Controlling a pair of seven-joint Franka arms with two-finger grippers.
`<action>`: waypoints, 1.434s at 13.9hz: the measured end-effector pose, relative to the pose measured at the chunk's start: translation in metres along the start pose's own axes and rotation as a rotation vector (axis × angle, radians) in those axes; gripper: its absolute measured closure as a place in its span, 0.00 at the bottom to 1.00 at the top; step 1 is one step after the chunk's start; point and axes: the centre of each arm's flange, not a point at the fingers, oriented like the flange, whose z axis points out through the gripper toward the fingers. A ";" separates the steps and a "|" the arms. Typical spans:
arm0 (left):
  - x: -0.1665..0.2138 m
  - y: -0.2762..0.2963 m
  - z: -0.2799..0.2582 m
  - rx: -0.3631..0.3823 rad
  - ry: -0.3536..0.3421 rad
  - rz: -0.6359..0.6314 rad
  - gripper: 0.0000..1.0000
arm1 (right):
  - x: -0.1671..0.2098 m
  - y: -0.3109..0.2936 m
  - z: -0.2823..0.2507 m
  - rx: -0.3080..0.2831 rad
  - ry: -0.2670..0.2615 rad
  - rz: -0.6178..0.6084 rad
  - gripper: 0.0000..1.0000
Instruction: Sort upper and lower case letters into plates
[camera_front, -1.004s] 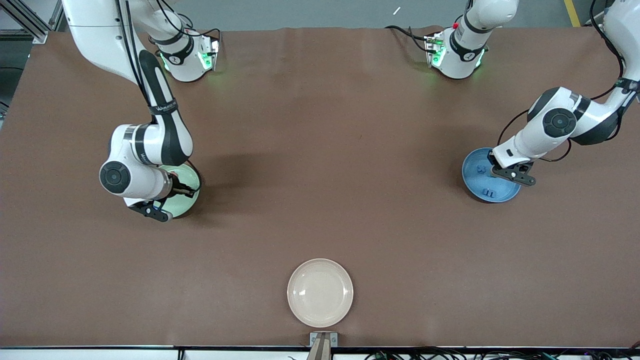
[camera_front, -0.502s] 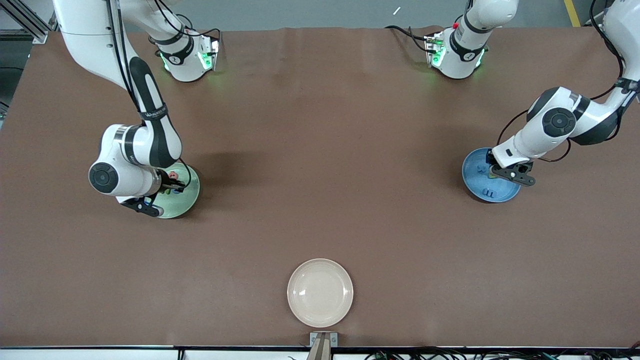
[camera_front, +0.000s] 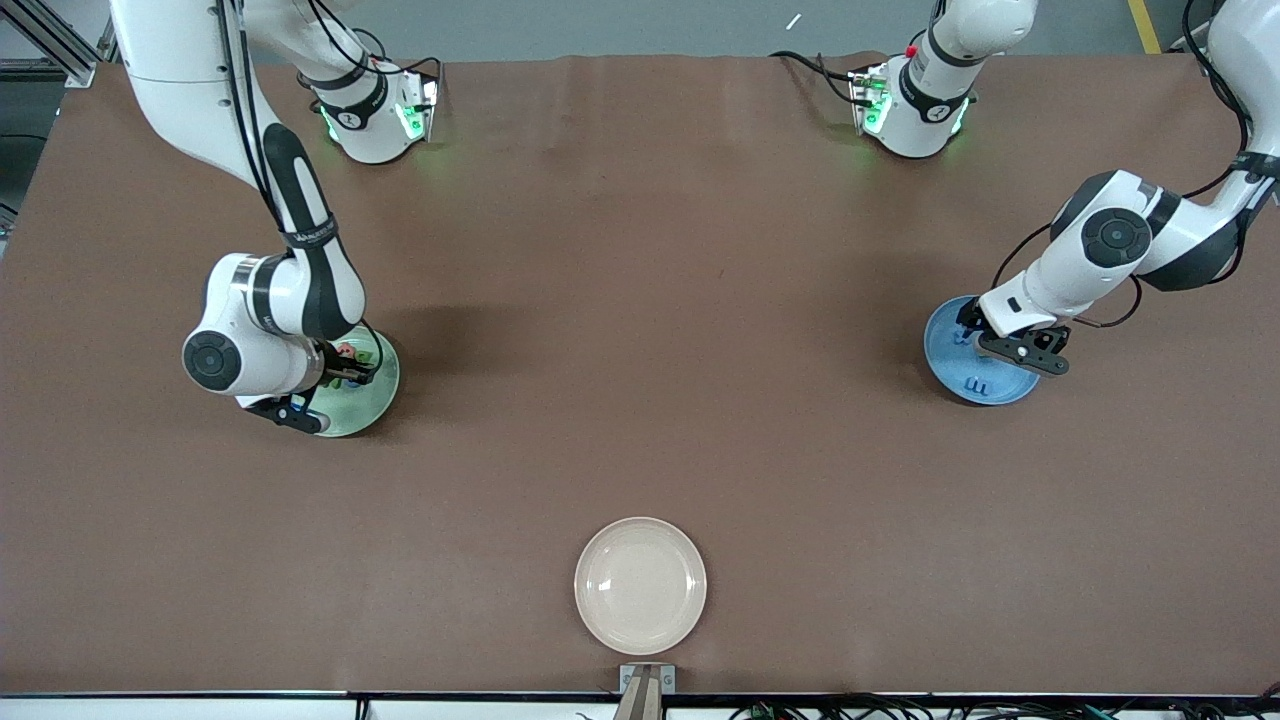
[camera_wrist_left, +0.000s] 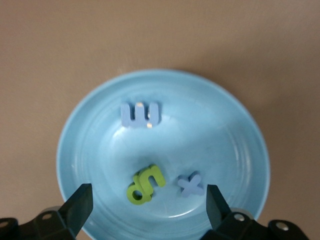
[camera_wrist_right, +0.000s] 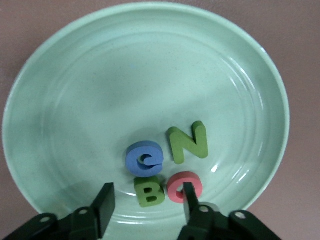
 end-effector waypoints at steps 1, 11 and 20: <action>0.007 -0.002 -0.012 -0.001 -0.012 -0.018 0.00 | 0.005 0.003 -0.012 0.006 -0.019 -0.026 0.21; 0.042 -0.059 -0.100 -0.066 -0.044 -0.210 0.00 | 0.021 0.008 -0.225 0.002 0.020 -0.209 0.00; 0.108 -0.049 -0.142 -0.237 -0.058 -0.312 0.00 | -0.002 0.072 -0.314 0.053 0.061 -0.297 0.00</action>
